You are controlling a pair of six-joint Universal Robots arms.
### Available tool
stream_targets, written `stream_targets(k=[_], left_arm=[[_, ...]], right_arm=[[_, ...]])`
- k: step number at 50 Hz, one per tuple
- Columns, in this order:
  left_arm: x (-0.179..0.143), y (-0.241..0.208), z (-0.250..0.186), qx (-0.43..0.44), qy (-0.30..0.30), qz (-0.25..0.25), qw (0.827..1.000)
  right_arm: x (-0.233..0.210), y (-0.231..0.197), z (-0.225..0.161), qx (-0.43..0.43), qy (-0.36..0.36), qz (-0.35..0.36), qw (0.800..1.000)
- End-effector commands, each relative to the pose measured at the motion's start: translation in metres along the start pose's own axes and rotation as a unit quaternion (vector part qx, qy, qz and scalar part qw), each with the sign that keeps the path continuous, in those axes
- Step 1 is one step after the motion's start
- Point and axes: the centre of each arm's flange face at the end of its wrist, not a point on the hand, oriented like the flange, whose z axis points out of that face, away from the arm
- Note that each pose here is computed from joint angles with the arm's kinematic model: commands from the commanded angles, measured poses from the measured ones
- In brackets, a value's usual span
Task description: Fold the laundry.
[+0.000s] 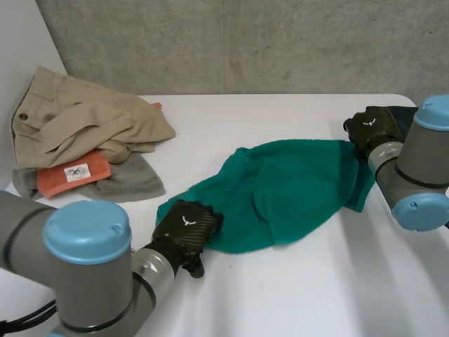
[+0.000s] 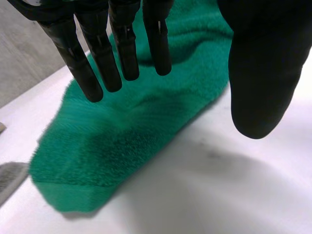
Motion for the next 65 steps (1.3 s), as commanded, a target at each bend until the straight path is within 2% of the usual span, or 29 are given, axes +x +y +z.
stream_targets(k=[1,13,28,30,31,35,39,43,48,52,54,60,62,65], left_arm=[[-0.007,0.009,0.032,0.017,-0.016,-0.001,1.0],[-0.012,0.013,0.063,0.028,-0.026,-0.002,0.999],[-0.018,0.006,0.077,0.025,-0.033,0.011,0.999],[-0.024,-0.009,0.065,0.025,-0.037,0.024,0.999],[-0.032,-0.033,0.045,0.037,-0.044,0.028,0.998],[-0.049,-0.072,0.001,0.061,-0.06,0.022,0.996],[-0.062,-0.113,-0.054,0.12,-0.086,0.017,0.989],[-0.066,-0.133,-0.087,0.166,-0.1,0.01,0.981],[-0.068,-0.138,-0.103,0.183,-0.108,0.01,0.977],[-0.071,-0.129,-0.098,0.168,-0.111,0.009,0.979],[-0.076,-0.115,-0.084,0.139,-0.116,0.004,0.984],[-0.083,-0.065,-0.018,0.042,-0.09,-0.009,0.995],[-0.088,-0.061,0.008,0.039,-0.086,-0.007,0.995],[-0.106,-0.086,0.045,0.086,-0.105,0.007,0.991]], right_arm=[[-0.005,0.008,-0.004,-0.014,-0.009,0.0,1.0],[-0.013,0.018,-0.011,-0.031,-0.023,0.0,0.999],[-0.009,0.012,-0.02,-0.042,-0.031,-0.007,0.999],[0.0,-0.003,-0.032,-0.048,-0.038,-0.023,0.998],[0.003,-0.009,-0.037,-0.049,-0.043,-0.031,0.997],[0.024,-0.041,-0.07,-0.058,-0.08,-0.071,0.993],[0.061,-0.069,-0.095,-0.049,-0.068,-0.088,0.993],[0.088,-0.099,-0.12,-0.019,-0.047,-0.1,0.994],[0.106,-0.118,-0.134,0.004,-0.025,-0.103,0.994],[0.109,-0.105,-0.127,-0.021,-0.031,-0.097,0.995],[0.101,-0.085,-0.114,-0.051,-0.053,-0.087,0.993],[0.071,-0.033,-0.074,-0.122,-0.109,-0.061,0.985],[0.069,-0.028,-0.064,-0.121,-0.107,-0.051,0.986],[0.077,-0.031,-0.032,-0.076,-0.052,-0.014,0.996]])
